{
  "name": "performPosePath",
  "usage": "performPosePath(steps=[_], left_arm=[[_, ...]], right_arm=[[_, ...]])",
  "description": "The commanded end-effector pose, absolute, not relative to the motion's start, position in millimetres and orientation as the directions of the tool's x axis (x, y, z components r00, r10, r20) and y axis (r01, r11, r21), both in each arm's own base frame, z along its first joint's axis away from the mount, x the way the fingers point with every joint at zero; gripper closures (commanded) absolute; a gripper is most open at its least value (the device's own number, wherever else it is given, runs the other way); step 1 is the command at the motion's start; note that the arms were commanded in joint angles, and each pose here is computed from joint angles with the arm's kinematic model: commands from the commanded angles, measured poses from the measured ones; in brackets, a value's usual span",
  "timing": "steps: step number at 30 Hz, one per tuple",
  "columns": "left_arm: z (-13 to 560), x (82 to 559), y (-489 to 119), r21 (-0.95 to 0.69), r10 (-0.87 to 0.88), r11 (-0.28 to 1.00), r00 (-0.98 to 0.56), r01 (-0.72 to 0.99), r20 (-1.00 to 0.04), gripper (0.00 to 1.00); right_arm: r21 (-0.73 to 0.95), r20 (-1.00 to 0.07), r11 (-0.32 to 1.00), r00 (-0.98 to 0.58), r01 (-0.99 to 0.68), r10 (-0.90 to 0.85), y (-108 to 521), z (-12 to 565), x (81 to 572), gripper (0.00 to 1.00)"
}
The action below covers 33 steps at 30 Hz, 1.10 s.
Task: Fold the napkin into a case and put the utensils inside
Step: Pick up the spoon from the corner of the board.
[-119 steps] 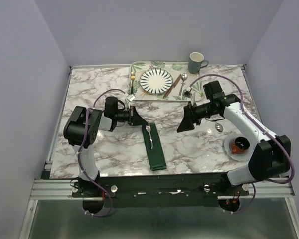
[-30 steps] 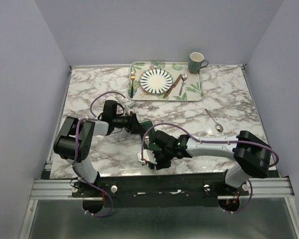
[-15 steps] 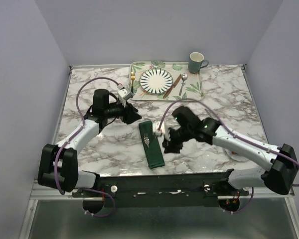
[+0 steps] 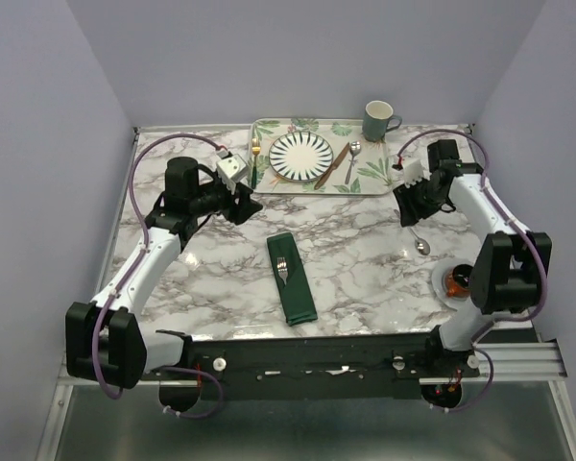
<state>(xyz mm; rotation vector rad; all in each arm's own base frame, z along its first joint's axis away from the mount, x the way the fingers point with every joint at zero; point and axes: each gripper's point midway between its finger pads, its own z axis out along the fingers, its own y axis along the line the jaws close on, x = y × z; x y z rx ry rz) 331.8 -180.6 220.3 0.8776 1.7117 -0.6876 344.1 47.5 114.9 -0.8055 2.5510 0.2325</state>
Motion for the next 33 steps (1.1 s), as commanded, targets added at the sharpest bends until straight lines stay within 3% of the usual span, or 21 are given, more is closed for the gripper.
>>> performPosePath(steps=[1, 7, 18, 25, 26, 27, 29, 33], left_arm=[[227.6, 343.8, -178.6, 0.002, 0.267, 0.566, -0.181, 0.825, -0.947, 0.35], [232.6, 344.1, -178.7, 0.032, 0.286, 0.555, -0.155, 0.831, -0.946, 0.35], [227.8, 339.8, -179.6, 0.048, 0.322, 0.537, -0.152, 0.842, -0.935, 0.37], [222.0, 330.7, -195.6, 0.106, 0.394, 0.434, -0.083, 0.895, -0.915, 0.4], [218.1, 325.9, -198.7, 0.122, 0.418, 0.396, -0.06, 0.91, -0.907, 0.4], [216.2, 323.7, -202.0, 0.133, 0.43, 0.373, -0.045, 0.918, -0.902, 0.4], [212.6, 314.7, -214.2, 0.149, 0.451, 0.311, -0.008, 0.939, -0.893, 0.4], [211.7, 294.1, -240.3, 0.322, 0.492, 0.109, 0.231, 0.94, -0.839, 0.4]], right_arm=[[0.018, -0.31, 0.859, -0.82, -0.511, -0.481, 12.0, 84.8, 350.7, 0.44], [0.011, -0.246, 0.893, -0.867, -0.45, -0.433, -16.0, 58.7, 367.4, 0.45], [0.1, -0.199, 0.898, -0.893, -0.427, -0.403, -5.9, 18.6, 364.7, 0.51], [0.157, -0.18, 0.901, -0.909, -0.405, -0.377, 7.3, 8.8, 349.7, 0.76], [0.159, -0.19, 0.9, -0.907, -0.406, -0.375, 9.7, 13.4, 348.1, 0.91], [0.166, -0.188, 0.901, -0.91, -0.4, -0.369, 11.4, 15.6, 344.5, 0.99], [0.226, -0.209, 0.898, -0.92, -0.376, -0.333, 24.3, 26.7, 340.3, 0.99], [0.41, -0.303, 0.844, -0.925, -0.345, -0.231, 66.7, 85.6, 335.1, 0.99]])
